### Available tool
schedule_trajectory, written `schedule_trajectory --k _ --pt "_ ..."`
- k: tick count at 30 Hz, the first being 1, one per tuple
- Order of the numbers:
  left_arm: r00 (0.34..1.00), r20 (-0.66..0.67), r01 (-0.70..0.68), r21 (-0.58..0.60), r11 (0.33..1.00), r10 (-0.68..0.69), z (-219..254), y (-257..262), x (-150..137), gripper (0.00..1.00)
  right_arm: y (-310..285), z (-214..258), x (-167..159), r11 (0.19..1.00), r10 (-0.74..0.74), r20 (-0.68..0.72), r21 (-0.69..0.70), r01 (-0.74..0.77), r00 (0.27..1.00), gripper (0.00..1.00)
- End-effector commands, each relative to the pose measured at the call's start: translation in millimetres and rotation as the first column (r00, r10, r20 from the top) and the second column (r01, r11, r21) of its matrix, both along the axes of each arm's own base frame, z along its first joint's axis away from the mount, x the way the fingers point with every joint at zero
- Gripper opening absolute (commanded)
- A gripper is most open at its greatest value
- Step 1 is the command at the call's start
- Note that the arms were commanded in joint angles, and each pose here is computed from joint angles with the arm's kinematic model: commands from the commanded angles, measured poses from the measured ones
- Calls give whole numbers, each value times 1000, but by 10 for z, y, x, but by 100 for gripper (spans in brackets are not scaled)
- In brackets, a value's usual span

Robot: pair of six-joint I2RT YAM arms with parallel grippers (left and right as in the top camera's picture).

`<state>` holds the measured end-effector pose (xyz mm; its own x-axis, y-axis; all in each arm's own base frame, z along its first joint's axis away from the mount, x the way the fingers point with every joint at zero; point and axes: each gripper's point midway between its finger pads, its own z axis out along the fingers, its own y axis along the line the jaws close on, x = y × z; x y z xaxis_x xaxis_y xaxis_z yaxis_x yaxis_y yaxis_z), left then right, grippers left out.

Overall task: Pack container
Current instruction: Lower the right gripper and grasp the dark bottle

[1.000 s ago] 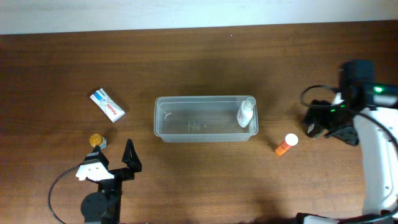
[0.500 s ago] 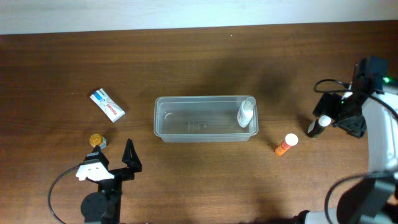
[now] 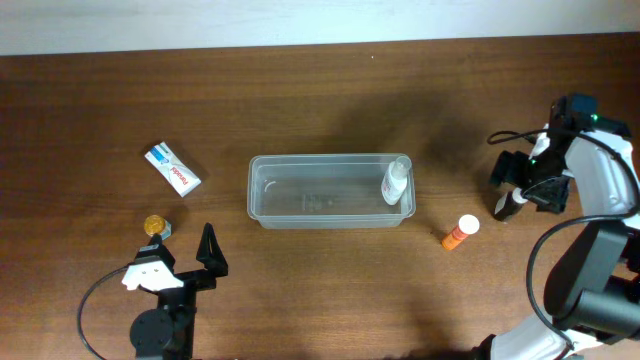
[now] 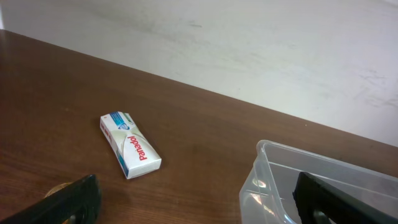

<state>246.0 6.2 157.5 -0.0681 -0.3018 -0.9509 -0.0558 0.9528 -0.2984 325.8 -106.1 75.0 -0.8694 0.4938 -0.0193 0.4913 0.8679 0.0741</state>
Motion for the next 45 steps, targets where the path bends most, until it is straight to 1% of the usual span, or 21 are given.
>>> schedule_trajectory --k 1,3,7,12,15,18,23,26,27,30,36,39,45 --pt "1000 3 8 7 1000 -8 -8 -10 -1 99 5 -81 29 999 31 0 13 -31 1000 91" --pt "1000 3 8 7 1000 -8 -8 -10 -1 99 -3 -103 49 999 46 4 11 -46 999 91" --pt "1000 3 8 7 1000 -8 -8 -10 -1 99 -39 -107 43 998 66 -1 -10 -66 998 78" --pt "1000 3 8 7 1000 -8 -8 -10 -1 100 -65 -174 -26 996 80 -27 -26 -80 996 69" --pt "1000 3 8 7 1000 -8 -8 -10 -1 99 -51 -230 -65 997 80 -36 -22 -81 996 59" --pt "1000 3 8 7 1000 -8 -8 -10 -1 99 -36 -282 -103 997 79 -46 -17 -80 996 54" --pt "1000 3 8 7 1000 -8 -8 -10 -1 99 -34 -291 -106 997 79 -46 -17 -80 996 41" --pt "1000 3 8 7 1000 -8 -8 -10 -1 99 -38 -291 -99 997 79 -43 -18 -80 996 29" --pt "1000 3 8 7 1000 -8 -8 -10 -1 99 -37 -291 -98 997 79 -43 -19 -80 996 27" --pt "1000 3 8 7 1000 -8 -8 -10 -1 100 -41 -287 -89 997 69 -40 -20 -70 997 23" --pt "1000 3 8 7 1000 -8 -8 -10 -1 99 -41 -133 -65 998 53 -45 -13 -54 998 23" --pt "1000 3 8 7 1000 -8 -8 -10 -1 100 -37 36 -20 999 54 -37 -4 -54 998 23" --pt "1000 3 8 7 1000 -8 -8 -10 -1 99 -1 535 110 998 57 22 18 -57 998 23"
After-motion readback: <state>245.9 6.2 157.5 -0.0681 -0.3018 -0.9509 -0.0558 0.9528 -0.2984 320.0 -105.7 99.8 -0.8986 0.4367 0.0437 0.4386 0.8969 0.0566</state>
